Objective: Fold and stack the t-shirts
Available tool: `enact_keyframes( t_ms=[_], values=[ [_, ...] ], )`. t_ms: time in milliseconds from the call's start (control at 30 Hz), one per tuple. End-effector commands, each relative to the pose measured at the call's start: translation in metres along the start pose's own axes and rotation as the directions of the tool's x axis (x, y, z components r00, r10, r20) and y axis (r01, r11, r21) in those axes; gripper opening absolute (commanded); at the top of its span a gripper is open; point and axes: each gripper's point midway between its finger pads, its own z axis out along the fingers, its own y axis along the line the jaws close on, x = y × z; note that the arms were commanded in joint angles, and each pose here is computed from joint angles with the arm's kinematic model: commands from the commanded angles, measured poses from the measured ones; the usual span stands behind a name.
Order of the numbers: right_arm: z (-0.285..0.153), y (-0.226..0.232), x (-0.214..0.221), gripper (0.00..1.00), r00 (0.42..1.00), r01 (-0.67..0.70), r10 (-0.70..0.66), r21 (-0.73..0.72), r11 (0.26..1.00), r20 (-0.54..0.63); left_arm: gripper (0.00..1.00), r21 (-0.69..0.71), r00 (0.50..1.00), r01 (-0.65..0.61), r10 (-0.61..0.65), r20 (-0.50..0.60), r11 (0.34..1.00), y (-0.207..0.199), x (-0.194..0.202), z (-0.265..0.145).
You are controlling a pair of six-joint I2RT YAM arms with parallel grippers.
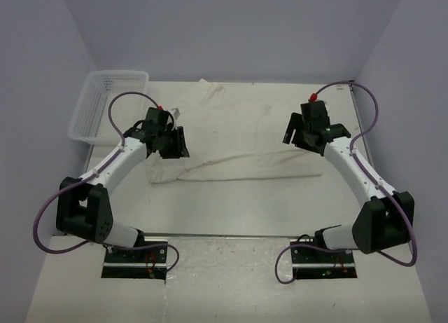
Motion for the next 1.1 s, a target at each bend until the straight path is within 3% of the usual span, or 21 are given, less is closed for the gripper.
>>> enact_keyframes(
  t_ms=[0, 300, 800, 1067],
  values=[
    [-0.018, 0.006, -0.012, 0.76, 0.997, -0.011, 0.015, -0.052, 0.999, 0.074, 0.44, 0.083, 1.0, 0.006, -0.008, 0.024, 0.997, -0.016, -0.005, 0.004],
    [-0.027, 0.004, -0.009, 0.76, 0.995, -0.019, 0.027, -0.077, 0.997, 0.094, 0.4, 0.011, 0.999, 0.006, -0.005, -0.045, 1.0, -0.01, 0.016, 0.031],
    [-0.034, 0.002, -0.01, 0.77, 0.993, -0.002, 0.012, -0.085, 0.996, 0.121, 0.39, -0.272, 0.999, -0.018, 0.005, -0.046, 0.962, 0.024, 0.026, 0.05],
    [-0.03, 0.003, -0.006, 0.77, 0.993, -0.002, 0.013, -0.095, 0.995, 0.114, 0.38, -0.283, 0.997, -0.028, 0.007, -0.076, 0.959, 0.023, 0.034, 0.059]
  ],
)
